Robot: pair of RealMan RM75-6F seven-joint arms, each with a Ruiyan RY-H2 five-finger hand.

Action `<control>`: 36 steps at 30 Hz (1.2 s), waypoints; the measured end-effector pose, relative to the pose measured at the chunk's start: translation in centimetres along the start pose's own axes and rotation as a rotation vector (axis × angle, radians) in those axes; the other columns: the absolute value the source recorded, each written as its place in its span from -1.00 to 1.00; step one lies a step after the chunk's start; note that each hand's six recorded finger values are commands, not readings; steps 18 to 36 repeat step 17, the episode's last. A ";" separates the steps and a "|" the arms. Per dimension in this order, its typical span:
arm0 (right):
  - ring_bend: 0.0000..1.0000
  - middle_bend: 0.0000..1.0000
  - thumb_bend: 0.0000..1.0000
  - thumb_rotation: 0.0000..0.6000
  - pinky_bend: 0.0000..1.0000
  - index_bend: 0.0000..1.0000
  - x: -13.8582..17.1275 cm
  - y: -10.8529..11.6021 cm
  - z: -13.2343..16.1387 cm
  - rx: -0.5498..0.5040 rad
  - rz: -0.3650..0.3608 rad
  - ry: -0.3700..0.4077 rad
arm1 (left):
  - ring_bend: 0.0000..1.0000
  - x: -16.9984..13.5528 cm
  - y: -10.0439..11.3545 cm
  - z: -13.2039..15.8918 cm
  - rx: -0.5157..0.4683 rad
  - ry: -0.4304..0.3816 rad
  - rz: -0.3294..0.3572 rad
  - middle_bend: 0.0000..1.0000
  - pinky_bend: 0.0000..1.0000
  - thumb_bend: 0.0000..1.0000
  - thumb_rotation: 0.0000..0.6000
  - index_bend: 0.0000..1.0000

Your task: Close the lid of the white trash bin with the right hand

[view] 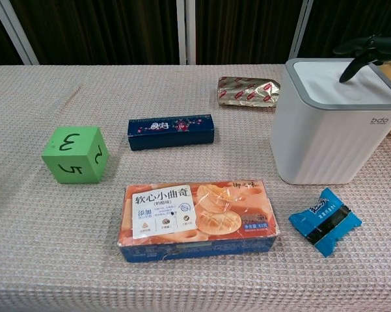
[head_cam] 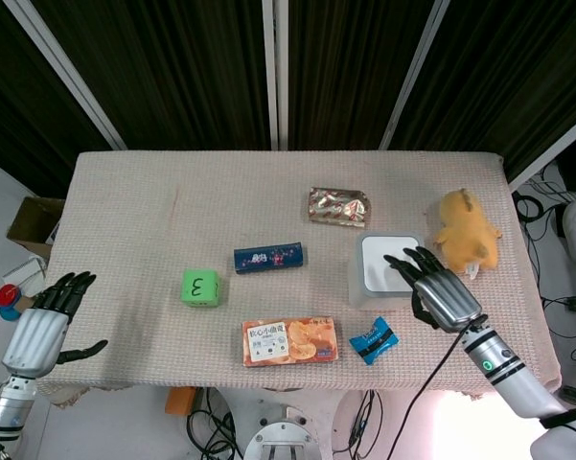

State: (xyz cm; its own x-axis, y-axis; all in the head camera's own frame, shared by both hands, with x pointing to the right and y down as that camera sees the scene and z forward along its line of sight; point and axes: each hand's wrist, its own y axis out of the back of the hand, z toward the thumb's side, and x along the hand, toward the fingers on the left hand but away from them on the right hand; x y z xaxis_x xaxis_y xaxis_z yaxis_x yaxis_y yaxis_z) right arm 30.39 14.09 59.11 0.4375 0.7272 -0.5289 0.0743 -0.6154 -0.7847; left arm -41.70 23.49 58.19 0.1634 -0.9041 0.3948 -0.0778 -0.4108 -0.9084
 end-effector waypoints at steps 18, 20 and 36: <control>-1.00 -1.00 -0.90 1.00 -1.00 -1.00 14.8 -2.8 -12.6 0.144 -0.247 -0.546 | -0.87 -0.3 -0.4 -0.8 -0.017 0.014 0.007 -0.81 -0.56 -1.00 0.59 -0.84; -1.00 -1.00 -0.90 1.00 -1.00 -1.00 14.8 -2.8 -12.6 0.144 -0.247 -0.546 | -0.87 -0.3 -0.4 -0.8 -0.017 0.014 0.007 -0.81 -0.56 -1.00 0.59 -0.84; -1.00 -1.00 -0.90 1.00 -1.00 -1.00 14.8 -2.8 -12.6 0.144 -0.247 -0.546 | -0.87 -0.3 -0.4 -0.8 -0.017 0.014 0.007 -0.81 -0.56 -1.00 0.59 -0.84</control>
